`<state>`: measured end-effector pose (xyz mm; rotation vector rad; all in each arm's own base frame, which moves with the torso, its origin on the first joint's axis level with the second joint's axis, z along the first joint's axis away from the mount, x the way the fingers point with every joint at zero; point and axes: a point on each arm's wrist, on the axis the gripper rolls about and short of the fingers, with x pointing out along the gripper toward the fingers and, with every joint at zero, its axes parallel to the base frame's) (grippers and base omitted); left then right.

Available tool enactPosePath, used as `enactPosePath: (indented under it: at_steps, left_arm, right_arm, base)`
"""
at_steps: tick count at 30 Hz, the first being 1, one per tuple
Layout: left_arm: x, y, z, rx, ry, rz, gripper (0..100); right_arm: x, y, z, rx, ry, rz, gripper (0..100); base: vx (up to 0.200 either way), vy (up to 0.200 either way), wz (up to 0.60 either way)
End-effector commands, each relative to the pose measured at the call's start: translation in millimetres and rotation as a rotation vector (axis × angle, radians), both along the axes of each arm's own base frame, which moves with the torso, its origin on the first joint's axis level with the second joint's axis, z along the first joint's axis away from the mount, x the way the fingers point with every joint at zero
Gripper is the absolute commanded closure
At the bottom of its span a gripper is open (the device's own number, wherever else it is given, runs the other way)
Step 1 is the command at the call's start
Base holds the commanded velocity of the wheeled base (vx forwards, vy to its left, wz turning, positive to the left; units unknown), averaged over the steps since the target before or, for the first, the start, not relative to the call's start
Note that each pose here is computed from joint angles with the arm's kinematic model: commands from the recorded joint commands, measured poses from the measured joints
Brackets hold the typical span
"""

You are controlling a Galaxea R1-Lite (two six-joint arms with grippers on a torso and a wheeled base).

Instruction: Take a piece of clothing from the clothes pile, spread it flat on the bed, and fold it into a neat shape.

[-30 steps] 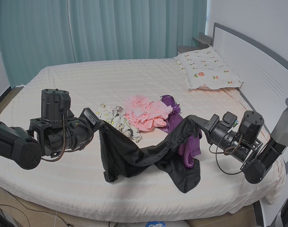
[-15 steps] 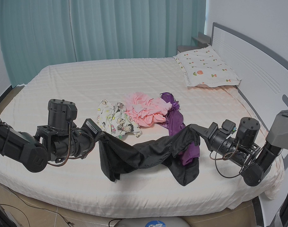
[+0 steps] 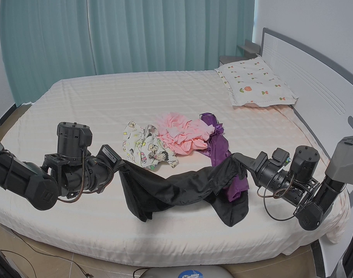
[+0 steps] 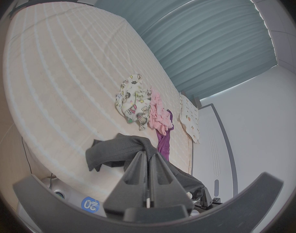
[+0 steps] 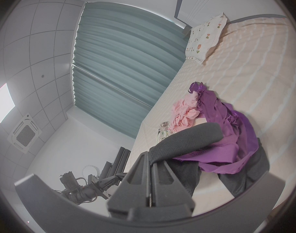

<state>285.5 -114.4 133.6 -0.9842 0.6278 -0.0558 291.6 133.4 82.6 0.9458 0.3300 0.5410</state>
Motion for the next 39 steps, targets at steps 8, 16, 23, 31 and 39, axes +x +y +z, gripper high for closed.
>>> enactPosePath:
  at_steps: [8,16,23,31,39]
  left_arm:
    - [-3,9,13,-0.016,-0.038,0.02,100]
    - [-1,6,6,-0.008,-0.018,0.014,100]
    - [-1,5,5,-0.008,-0.015,0.012,100]
    - [1,12,12,-0.015,-0.04,0.037,100]
    - [2,25,21,-0.022,-0.069,0.081,100]
  right_arm:
    - [2,-1,3,0.004,-0.022,-0.01,100]
    - [20,-16,-16,-0.017,0.024,-0.065,0]
    - [38,-29,-33,-0.044,0.066,-0.116,0]
    - [69,-78,-35,-0.084,0.162,-0.275,0]
    - [59,-64,-48,-0.156,0.316,-0.217,0]
  base:
    - [0.0,0.2,0.0]
    - [0.0,0.2,0.0]
    - [0.0,0.2,0.0]
    - [0.0,0.2,0.0]
    - [0.0,0.1,0.0]
